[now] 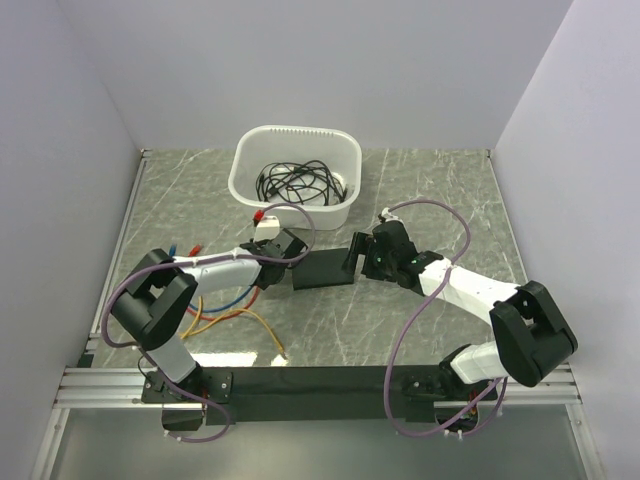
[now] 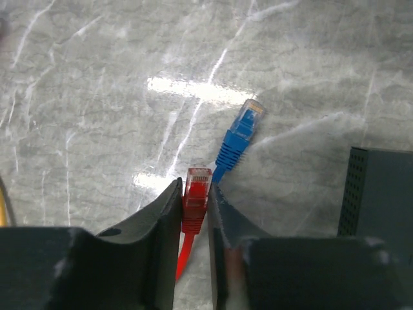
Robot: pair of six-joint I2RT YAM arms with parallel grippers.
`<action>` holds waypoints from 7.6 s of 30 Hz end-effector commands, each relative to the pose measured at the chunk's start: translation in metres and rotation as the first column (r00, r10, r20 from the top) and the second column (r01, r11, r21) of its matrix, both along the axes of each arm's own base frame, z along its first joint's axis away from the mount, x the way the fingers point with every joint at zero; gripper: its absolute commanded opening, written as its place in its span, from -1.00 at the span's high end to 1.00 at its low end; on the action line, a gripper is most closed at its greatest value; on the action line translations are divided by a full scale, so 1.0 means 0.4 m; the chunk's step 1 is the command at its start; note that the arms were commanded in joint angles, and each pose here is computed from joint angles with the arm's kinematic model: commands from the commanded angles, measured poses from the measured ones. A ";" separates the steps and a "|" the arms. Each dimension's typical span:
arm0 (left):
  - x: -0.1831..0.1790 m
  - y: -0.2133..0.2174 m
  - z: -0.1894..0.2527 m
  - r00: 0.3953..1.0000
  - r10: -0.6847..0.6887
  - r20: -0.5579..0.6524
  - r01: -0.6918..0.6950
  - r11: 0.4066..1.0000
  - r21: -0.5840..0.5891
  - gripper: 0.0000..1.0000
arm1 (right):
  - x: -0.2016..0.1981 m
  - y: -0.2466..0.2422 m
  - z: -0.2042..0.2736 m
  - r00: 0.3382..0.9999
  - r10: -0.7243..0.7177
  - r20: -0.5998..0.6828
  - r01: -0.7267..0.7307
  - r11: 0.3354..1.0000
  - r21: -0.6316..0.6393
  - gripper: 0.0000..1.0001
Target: Insert the plug into the switch port
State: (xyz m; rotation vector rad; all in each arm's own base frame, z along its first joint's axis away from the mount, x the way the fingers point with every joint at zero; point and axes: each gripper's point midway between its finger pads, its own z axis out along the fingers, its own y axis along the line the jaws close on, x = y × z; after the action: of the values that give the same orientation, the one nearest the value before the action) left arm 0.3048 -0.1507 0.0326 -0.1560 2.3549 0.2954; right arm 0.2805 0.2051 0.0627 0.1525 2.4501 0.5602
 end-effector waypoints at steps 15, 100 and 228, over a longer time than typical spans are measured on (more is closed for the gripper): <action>0.057 -0.042 0.234 0.985 -0.016 0.170 0.030 0.996 -0.080 0.99 | -0.013 0.064 0.148 0.968 0.134 0.212 -0.170 0.972 0.160 -0.86; -0.306 -0.239 0.887 0.495 -0.158 0.854 0.868 0.119 -0.481 -0.31 | -0.312 0.350 0.872 0.412 0.268 0.871 -0.904 0.239 0.354 1.00; -0.022 -0.179 0.323 0.828 -0.207 0.520 0.526 0.608 -0.595 -0.81 | -0.270 0.212 -0.025 0.901 0.428 0.069 -0.407 0.890 -0.207 1.00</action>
State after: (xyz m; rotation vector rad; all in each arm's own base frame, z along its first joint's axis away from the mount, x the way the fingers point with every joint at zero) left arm 0.2835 -0.2127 0.1423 -0.1421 1.9382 -0.7782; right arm 0.1688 0.2808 0.0558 -0.5291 2.4338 0.4879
